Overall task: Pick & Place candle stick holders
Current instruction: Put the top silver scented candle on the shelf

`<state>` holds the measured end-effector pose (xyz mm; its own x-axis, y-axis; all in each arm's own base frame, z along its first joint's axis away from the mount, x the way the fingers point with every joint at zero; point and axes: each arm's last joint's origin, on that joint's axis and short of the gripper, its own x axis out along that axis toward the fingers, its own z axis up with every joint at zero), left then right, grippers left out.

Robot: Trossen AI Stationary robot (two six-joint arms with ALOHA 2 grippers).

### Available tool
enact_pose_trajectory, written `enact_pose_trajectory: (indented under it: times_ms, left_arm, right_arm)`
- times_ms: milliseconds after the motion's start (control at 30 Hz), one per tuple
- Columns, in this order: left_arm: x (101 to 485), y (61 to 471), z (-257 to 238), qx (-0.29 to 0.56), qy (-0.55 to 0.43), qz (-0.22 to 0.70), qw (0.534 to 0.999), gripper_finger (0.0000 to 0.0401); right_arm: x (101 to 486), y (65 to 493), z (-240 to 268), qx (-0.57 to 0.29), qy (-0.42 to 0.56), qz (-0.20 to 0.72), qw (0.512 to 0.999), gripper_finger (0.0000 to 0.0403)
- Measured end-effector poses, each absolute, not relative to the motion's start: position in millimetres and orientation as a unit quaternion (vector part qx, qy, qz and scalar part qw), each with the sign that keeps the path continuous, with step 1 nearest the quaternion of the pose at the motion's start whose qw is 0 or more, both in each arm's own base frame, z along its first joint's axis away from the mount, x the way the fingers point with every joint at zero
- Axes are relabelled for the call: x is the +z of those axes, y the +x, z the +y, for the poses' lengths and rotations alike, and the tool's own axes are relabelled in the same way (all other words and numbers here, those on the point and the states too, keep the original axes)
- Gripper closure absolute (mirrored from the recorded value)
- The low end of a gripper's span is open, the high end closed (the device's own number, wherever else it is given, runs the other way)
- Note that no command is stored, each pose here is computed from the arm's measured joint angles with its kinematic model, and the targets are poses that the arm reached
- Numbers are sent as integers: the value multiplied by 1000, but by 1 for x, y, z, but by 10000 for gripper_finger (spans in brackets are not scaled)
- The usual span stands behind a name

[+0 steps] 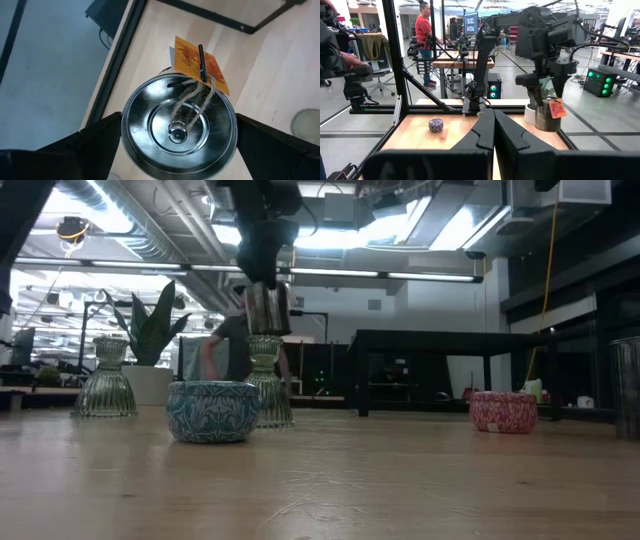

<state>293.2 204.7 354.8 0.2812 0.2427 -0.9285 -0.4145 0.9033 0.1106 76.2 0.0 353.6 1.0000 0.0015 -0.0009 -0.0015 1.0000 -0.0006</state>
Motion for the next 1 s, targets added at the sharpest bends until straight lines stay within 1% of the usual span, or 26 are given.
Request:
enact_pose_trajectory:
  times_ms: [133, 433, 867, 1000]
  left_arm:
    - [362, 306, 214, 207, -62, 562, 798, 50]
    - [373, 332, 230, 205, -33, 529, 823, 50]
    - [387, 357, 234, 132, 49, 411, 901, 50]
    - [386, 363, 234, 116, 68, 388, 912, 50]
  right_arm:
    - [354, 76, 0, 1, 0, 0, 1000, 396]
    - [354, 76, 0, 1, 0, 0, 1000, 396]
    - [354, 76, 0, 1, 0, 0, 1000, 396]
    - [354, 76, 0, 1, 0, 0, 1000, 395]
